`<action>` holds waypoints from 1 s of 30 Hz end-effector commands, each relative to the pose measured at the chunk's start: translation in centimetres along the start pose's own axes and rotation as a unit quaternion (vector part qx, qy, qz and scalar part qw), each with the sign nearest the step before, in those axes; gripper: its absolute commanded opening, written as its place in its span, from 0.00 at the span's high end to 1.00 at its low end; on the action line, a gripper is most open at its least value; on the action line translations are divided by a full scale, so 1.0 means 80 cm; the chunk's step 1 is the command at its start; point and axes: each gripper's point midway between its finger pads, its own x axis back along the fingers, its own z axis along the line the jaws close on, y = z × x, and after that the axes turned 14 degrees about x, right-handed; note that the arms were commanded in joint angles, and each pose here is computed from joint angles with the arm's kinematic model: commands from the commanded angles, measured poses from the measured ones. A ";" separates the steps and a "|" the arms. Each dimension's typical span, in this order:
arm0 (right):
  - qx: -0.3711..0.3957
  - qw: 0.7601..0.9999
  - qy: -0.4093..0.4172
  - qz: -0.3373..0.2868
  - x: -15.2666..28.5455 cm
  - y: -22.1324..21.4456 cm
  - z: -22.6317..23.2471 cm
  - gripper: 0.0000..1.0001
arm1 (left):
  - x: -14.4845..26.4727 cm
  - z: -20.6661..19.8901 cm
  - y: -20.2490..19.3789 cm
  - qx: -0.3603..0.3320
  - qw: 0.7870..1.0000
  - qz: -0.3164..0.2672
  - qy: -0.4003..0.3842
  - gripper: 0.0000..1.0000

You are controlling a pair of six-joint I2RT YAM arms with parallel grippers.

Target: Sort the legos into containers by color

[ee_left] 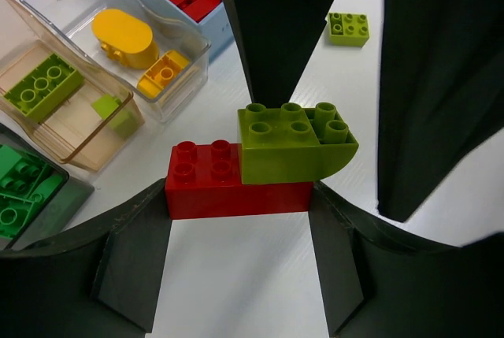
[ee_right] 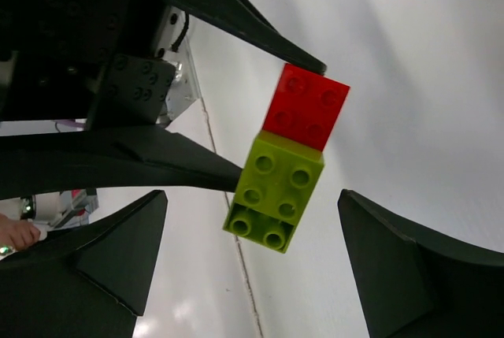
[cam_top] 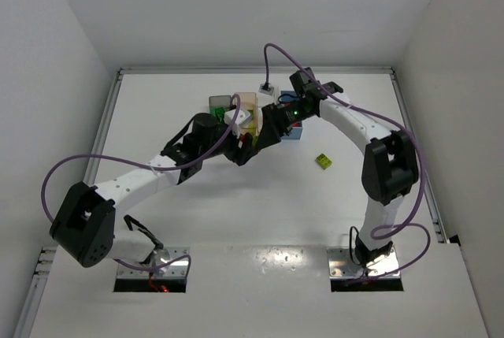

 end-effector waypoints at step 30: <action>0.032 0.968 -0.215 -0.124 0.180 0.054 -0.077 1.00 | -0.005 -0.069 0.041 0.093 0.985 -0.024 -0.140 0.57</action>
